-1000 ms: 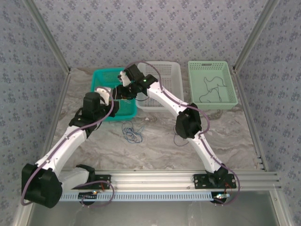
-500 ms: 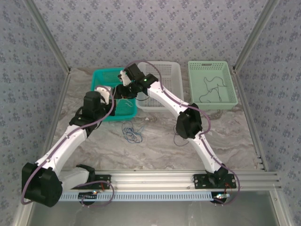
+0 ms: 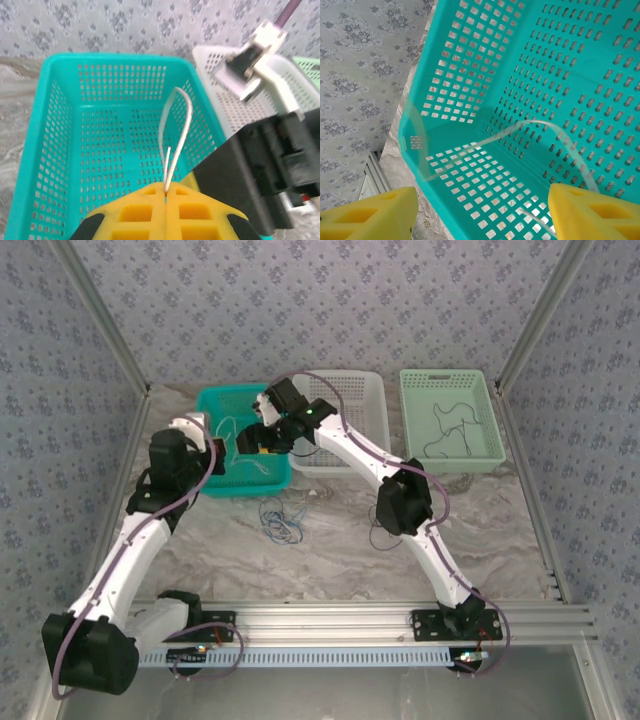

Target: Untangle the cables

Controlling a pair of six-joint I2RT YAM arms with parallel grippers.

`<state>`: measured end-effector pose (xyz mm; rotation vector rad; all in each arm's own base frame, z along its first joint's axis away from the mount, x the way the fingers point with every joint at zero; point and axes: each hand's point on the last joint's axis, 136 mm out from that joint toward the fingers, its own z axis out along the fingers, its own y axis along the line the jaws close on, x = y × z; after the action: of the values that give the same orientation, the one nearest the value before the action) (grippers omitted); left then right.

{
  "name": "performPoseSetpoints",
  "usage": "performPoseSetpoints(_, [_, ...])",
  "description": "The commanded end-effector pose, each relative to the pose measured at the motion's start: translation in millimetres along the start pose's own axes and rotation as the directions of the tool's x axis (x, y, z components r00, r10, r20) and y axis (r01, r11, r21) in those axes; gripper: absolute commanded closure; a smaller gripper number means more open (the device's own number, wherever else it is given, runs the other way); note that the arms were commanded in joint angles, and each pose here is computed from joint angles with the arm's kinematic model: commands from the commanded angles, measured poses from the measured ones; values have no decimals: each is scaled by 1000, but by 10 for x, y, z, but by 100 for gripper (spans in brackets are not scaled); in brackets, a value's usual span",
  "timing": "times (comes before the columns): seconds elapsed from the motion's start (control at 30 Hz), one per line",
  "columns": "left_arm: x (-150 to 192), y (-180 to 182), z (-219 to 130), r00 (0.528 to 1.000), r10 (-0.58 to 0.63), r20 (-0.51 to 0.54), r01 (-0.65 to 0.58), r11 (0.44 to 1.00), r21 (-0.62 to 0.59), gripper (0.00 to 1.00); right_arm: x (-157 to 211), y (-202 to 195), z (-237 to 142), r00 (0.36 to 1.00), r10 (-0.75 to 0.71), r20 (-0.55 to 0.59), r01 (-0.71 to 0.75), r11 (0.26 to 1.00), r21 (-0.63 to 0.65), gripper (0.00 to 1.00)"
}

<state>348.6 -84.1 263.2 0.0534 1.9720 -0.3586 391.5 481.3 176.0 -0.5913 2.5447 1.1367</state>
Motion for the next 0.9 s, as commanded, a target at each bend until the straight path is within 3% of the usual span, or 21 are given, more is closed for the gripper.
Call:
performPoseSetpoints(0.0, [-343,-207,-146,997,-11,71,4,996,92,100,-12,142,-180,1000,-25,7,25,1000,-14,27])
performPoseSetpoints(0.2, [-202,-186,55,1000,-26,-3,26,994,105,100,39,226,-265,997,-71,3,71,997,-13,26])
performPoseSetpoints(0.53, [196,125,441,970,-159,-184,169,985,38,99,76,291,-772,989,-125,75,121,991,47,26])
performPoseSetpoints(0.63, [310,144,540,951,-186,-245,198,980,23,72,116,283,-999,982,-155,110,147,986,81,26])
performPoseSetpoints(0.87, [495,107,578,931,-197,-308,212,977,17,23,561,-126,-1648,969,-199,146,153,948,277,27])
